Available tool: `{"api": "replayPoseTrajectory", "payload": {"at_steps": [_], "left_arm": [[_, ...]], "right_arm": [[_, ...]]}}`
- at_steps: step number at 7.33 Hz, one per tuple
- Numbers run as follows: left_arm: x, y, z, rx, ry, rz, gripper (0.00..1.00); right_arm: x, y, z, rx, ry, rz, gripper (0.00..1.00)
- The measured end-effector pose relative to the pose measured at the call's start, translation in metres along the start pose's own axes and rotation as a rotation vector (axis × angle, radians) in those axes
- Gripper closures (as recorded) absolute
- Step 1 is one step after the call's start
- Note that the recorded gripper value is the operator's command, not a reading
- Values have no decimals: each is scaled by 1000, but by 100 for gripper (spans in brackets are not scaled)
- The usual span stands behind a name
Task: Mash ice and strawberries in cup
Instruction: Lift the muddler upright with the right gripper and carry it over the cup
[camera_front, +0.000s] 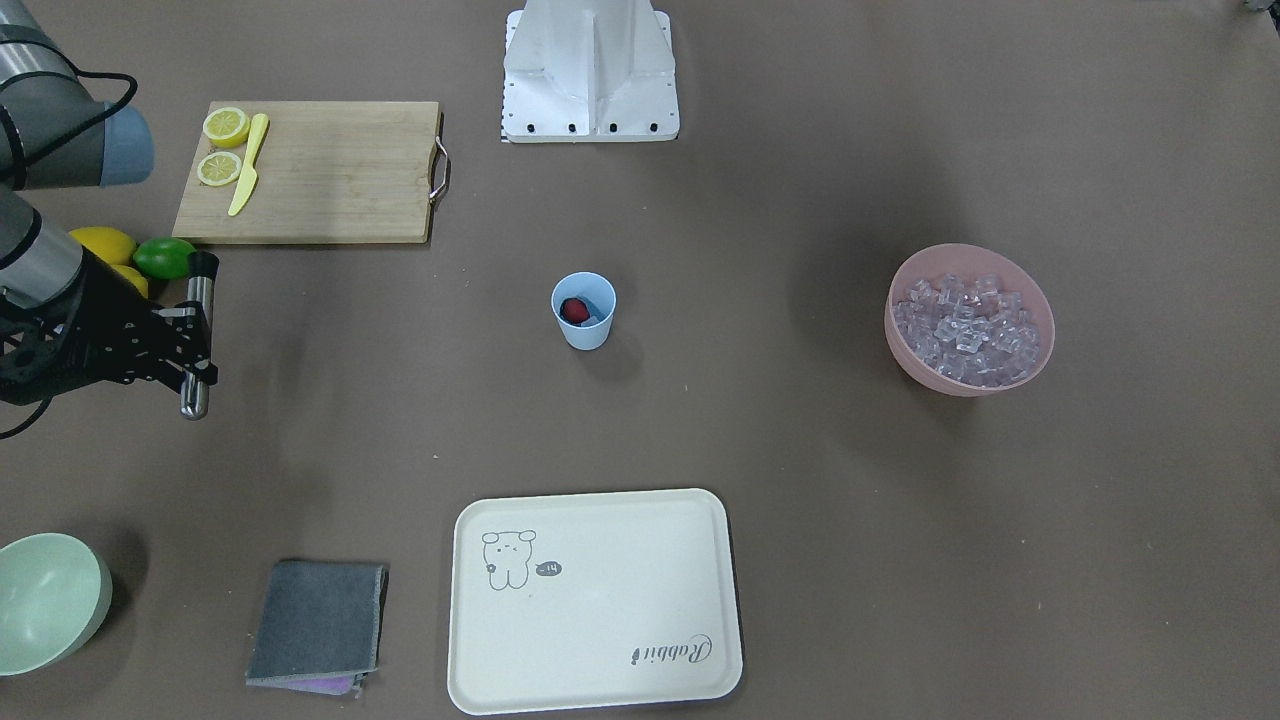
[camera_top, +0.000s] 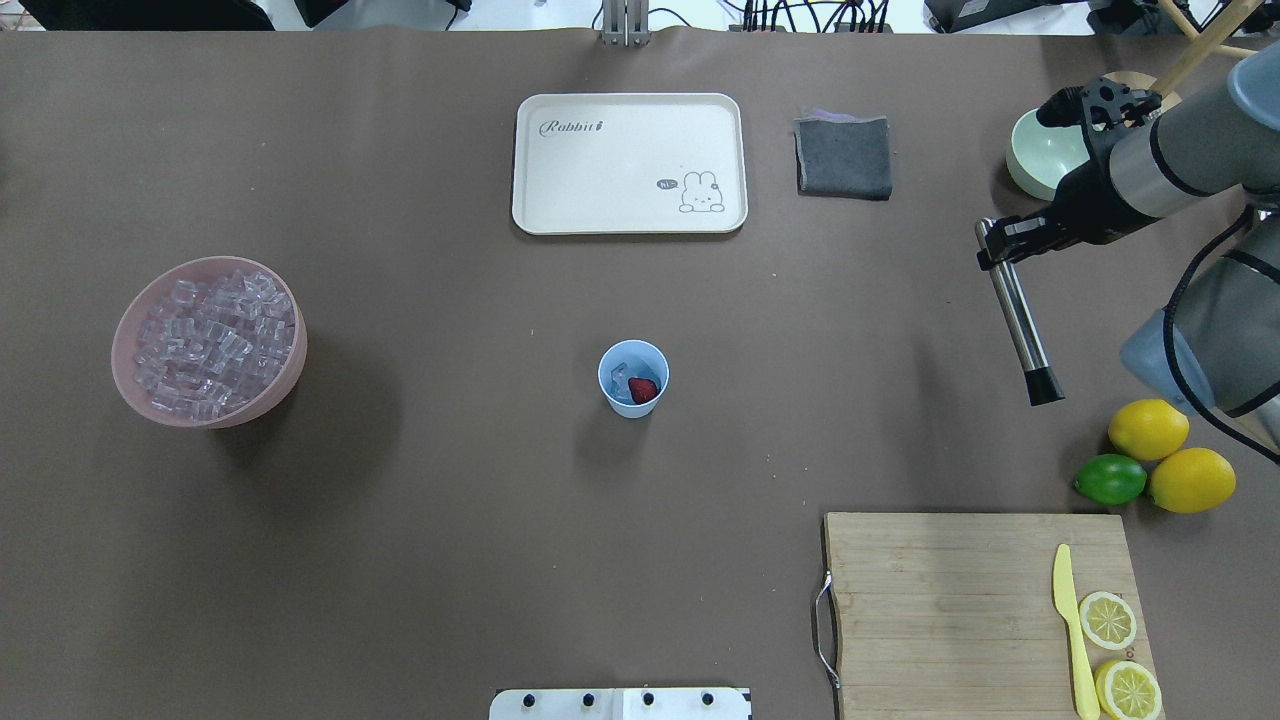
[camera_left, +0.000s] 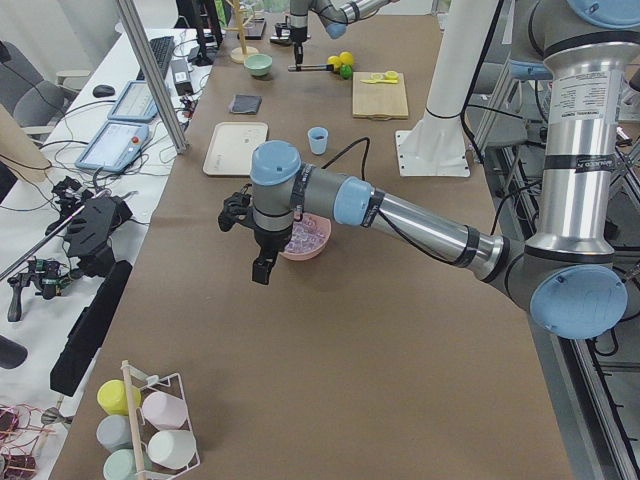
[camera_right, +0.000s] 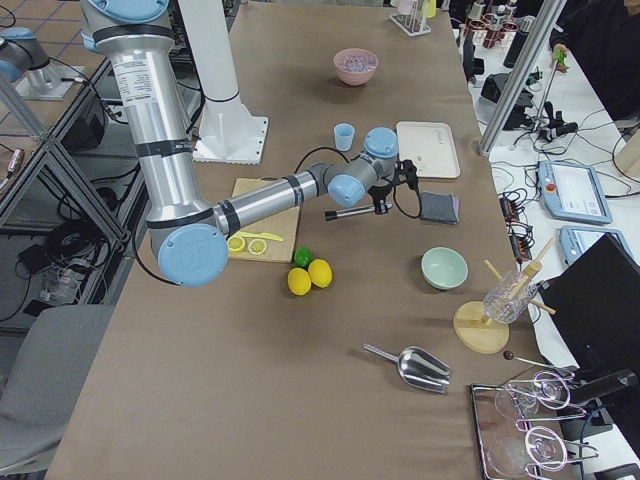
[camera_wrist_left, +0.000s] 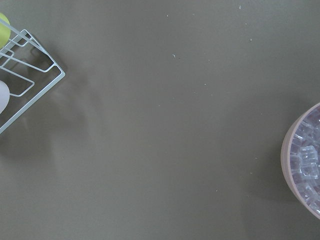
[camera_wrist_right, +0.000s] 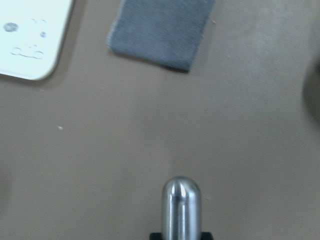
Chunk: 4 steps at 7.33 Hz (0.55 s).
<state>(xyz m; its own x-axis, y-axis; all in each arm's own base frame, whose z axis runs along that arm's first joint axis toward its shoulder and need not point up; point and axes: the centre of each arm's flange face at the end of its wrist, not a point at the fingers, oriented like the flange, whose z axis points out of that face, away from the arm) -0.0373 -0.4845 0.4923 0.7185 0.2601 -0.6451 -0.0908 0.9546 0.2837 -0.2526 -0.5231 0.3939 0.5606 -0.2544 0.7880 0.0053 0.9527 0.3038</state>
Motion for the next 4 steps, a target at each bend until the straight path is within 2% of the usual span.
{"api": "replayPoseTrajectory", "payload": {"at_steps": [1, 2, 4], "left_arm": [[-4, -2, 5, -9, 2, -5, 2], [-8, -3, 11, -19, 4, -11, 2], [-10, -3, 14, -25, 5, -15, 2]], "right_arm": [[-56, 1, -22, 88, -24, -9, 100], [-122, 6, -31, 184, -53, -4, 100], [-238, 31, -30, 363, -108, -21, 100]]}}
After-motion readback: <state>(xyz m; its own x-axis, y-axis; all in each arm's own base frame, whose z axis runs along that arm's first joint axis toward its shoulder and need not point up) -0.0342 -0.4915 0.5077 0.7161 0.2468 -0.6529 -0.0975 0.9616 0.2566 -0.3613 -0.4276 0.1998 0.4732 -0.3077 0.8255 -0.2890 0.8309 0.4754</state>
